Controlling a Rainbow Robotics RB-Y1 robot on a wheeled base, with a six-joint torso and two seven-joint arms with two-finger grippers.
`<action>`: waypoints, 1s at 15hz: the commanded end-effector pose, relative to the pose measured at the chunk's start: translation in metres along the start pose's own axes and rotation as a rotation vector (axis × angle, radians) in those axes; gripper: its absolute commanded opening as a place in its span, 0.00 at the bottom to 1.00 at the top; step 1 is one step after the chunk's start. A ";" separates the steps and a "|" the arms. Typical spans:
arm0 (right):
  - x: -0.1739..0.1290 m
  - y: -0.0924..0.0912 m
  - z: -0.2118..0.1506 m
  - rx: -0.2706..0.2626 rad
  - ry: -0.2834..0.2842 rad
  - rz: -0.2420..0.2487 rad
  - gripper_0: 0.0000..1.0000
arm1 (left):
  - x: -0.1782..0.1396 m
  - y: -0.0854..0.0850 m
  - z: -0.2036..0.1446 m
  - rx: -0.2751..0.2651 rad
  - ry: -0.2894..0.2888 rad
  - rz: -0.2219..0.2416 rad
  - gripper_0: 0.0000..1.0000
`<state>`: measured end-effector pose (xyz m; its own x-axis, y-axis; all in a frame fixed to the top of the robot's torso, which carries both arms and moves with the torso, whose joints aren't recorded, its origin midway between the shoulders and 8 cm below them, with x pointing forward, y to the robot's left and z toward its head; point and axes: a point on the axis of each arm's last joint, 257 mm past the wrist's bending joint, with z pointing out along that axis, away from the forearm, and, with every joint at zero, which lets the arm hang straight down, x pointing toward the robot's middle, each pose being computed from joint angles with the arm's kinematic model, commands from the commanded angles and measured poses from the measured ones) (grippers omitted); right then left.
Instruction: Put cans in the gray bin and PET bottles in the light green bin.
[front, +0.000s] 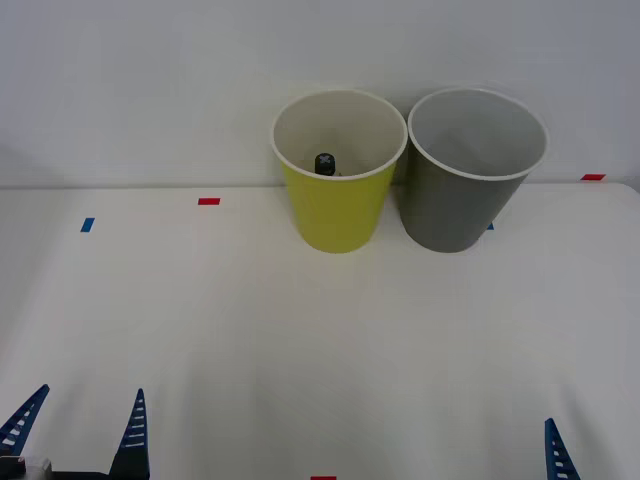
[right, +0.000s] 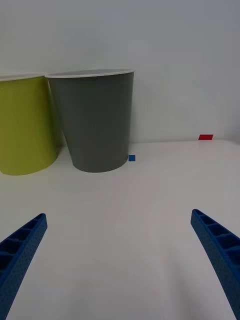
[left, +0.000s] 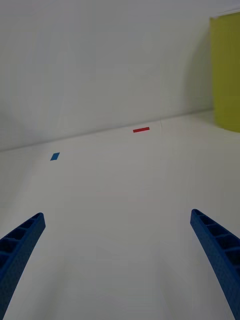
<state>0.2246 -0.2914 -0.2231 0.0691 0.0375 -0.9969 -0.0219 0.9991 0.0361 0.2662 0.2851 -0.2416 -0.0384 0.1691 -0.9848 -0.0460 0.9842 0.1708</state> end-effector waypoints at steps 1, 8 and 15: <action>0.000 0.000 0.000 0.000 0.000 0.000 1.00 | 0.000 0.000 0.000 0.000 0.000 0.000 1.00; 0.000 0.000 0.000 0.000 0.000 0.000 1.00 | 0.000 0.000 0.000 0.000 0.000 0.000 1.00; 0.000 0.000 0.000 0.000 0.000 0.000 1.00 | 0.000 0.000 0.000 0.000 0.000 0.000 1.00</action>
<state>0.2246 -0.2914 -0.2231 0.0691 0.0376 -0.9969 -0.0219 0.9991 0.0361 0.2662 0.2851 -0.2416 -0.0384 0.1693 -0.9848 -0.0460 0.9842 0.1709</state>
